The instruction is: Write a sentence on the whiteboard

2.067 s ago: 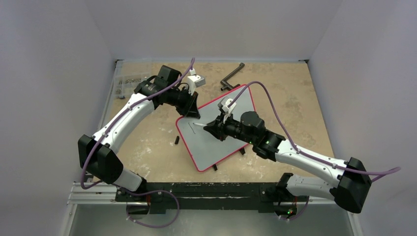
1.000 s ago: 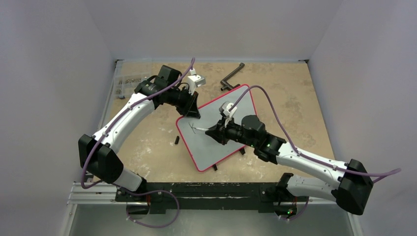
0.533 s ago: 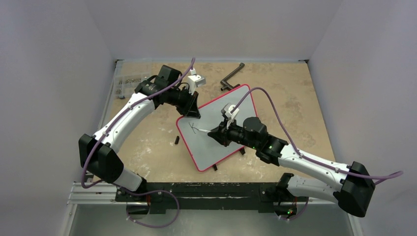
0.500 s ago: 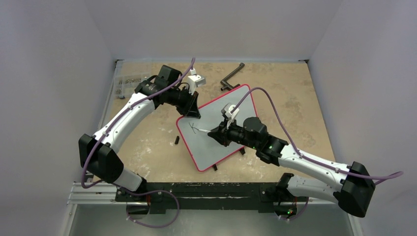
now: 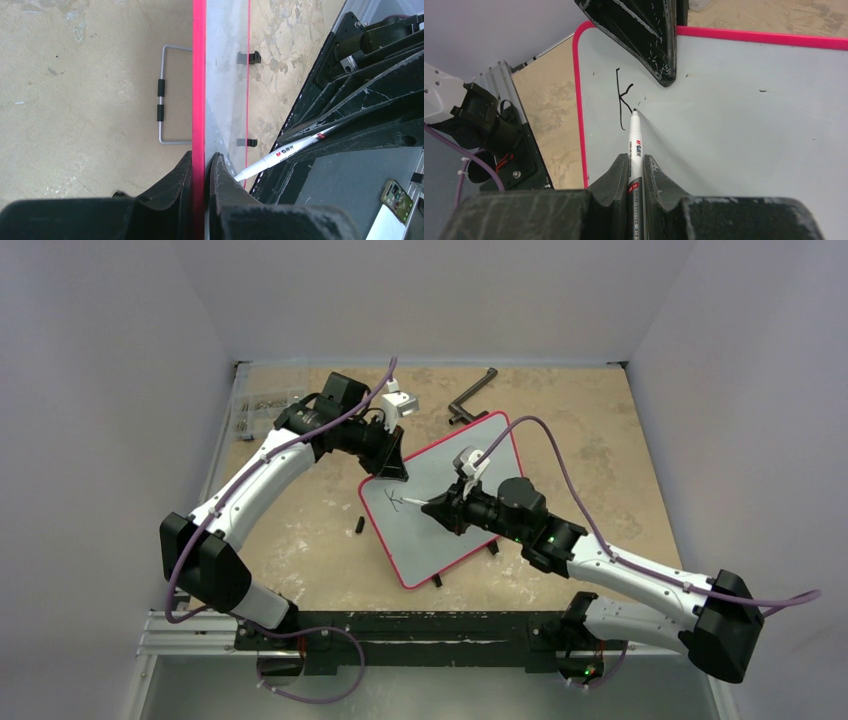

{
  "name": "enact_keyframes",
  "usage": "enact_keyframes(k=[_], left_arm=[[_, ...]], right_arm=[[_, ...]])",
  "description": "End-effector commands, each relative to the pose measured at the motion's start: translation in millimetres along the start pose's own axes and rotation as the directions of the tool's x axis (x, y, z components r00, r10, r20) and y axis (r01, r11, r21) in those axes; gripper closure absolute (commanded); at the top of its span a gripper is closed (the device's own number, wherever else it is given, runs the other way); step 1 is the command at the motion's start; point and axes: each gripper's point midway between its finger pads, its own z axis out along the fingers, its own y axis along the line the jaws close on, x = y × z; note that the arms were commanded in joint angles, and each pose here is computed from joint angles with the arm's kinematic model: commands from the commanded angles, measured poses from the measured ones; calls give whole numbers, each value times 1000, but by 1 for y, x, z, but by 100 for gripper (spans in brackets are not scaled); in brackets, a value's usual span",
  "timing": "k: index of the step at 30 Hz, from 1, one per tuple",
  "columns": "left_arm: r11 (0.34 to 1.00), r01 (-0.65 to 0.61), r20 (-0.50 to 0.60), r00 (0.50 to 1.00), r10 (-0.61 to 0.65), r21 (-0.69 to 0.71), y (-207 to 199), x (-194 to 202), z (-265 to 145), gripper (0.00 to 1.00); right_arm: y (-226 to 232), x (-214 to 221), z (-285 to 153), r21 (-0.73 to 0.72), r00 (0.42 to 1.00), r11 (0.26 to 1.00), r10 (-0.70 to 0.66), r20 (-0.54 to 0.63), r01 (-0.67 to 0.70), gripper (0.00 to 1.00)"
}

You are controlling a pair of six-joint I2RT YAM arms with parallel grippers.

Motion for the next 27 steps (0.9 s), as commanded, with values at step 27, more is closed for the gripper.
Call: enact_keyframes(k=[27], left_arm=[[973,-110,-200,977,69,-202,47,44,11,100]], right_arm=[[-30,-27,-4,178,998,984,-2,68,-11,100]])
